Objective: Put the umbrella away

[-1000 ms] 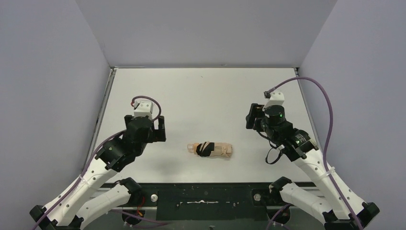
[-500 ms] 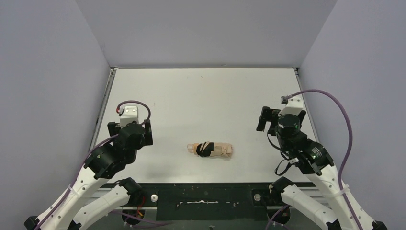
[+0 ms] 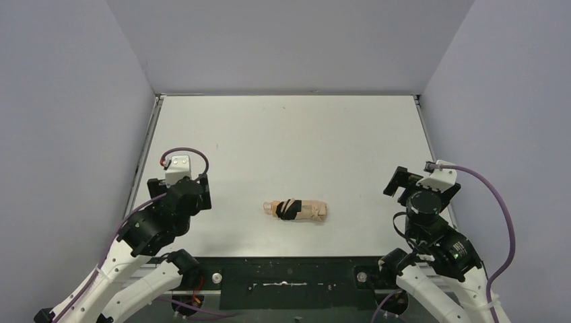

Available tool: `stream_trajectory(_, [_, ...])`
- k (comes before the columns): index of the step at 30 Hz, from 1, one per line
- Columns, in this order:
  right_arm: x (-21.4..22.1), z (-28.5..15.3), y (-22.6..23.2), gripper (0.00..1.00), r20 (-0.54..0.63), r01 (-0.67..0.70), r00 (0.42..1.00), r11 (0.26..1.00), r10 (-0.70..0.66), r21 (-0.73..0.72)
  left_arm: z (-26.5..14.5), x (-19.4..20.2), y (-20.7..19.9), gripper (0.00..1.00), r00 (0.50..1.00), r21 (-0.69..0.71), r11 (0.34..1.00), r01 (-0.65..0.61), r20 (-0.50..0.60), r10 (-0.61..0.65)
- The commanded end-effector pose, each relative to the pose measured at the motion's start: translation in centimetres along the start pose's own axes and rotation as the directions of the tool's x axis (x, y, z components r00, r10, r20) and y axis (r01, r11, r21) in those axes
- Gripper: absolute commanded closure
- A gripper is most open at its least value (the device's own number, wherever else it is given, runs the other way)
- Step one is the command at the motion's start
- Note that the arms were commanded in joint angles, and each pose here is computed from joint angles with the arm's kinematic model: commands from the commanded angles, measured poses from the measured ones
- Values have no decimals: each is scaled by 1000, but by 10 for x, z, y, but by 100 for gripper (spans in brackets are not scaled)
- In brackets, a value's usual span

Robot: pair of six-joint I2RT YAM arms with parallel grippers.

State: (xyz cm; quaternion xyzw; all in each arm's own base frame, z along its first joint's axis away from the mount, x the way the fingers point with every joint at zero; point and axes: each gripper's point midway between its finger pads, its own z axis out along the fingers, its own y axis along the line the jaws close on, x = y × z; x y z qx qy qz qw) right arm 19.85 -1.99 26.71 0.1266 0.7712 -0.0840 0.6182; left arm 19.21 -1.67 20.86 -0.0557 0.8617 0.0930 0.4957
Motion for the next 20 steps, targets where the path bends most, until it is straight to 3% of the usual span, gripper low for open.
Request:
stream_trajectory(1, [-11,3,-10,0,65,-29,998,997,25,67,3,-8,2,6,1000,-29,1000,2,23,-2])
stream_trajectory(20, [6,18,-3,0,10,16,1000,993,-18,121,8,-11,-3,4,1000,-47,999,-20,8,21])
